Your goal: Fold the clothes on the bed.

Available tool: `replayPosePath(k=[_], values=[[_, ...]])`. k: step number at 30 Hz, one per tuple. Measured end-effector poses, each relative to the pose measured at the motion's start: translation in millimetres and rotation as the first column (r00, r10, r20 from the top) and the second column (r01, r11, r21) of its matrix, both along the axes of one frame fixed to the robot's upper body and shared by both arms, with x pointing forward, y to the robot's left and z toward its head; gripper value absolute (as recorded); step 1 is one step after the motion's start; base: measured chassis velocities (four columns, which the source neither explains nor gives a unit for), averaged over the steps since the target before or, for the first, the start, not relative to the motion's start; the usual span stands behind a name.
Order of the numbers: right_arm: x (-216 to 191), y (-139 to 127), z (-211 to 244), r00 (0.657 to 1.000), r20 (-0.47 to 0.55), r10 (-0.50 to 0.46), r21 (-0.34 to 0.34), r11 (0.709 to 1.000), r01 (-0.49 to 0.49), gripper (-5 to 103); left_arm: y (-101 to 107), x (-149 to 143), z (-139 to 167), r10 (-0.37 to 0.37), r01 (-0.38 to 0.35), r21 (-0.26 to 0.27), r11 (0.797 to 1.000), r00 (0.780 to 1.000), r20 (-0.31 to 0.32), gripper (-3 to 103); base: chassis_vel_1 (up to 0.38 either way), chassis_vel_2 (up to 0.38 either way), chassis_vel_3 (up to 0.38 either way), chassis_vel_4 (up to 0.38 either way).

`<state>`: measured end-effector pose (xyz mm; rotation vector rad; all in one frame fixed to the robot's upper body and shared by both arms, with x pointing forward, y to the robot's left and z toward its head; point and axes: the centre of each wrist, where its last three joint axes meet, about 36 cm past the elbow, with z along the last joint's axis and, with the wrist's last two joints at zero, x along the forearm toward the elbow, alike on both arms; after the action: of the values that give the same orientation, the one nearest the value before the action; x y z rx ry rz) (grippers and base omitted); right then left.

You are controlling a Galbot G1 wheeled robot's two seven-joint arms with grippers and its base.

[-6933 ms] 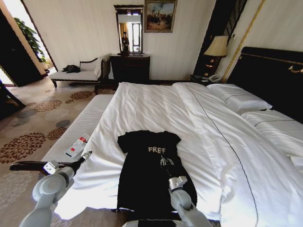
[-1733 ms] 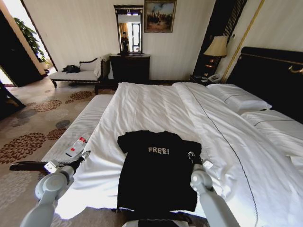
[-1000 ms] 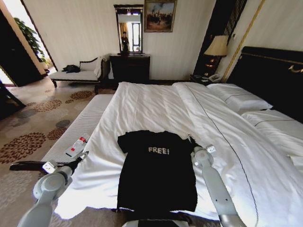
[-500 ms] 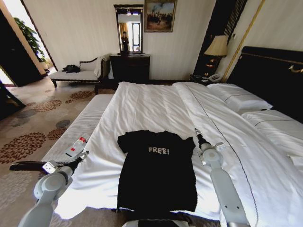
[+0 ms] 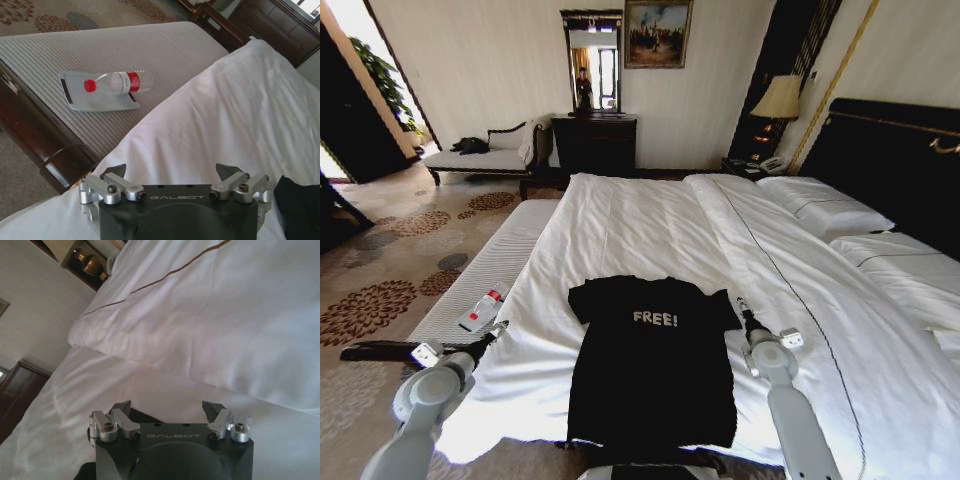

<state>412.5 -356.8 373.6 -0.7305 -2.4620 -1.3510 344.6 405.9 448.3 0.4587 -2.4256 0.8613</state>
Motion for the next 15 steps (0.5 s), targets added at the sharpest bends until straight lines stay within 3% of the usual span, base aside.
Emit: replayPosePath(k=[8, 15], values=[[-12.2, 8.5, -13.3, 0.999, -0.041, -0.016, 0.041, 0.999, 0.018, 79, -0.8, 0.9, 0.1, -0.002, 0.002, -0.001, 1.0, 1.0, 0.002, 100, 0.0, 0.0, 0.0, 0.0], [-8.9, 15.9, -13.3, 0.999, -0.038, -0.019, 0.096, 0.995, 0.022, 60, -0.7, 2.2, 1.4, -0.004, 0.004, 0.001, 1.0, 1.0, 0.005, 100, 0.0, 0.0, 0.0, 0.0]])
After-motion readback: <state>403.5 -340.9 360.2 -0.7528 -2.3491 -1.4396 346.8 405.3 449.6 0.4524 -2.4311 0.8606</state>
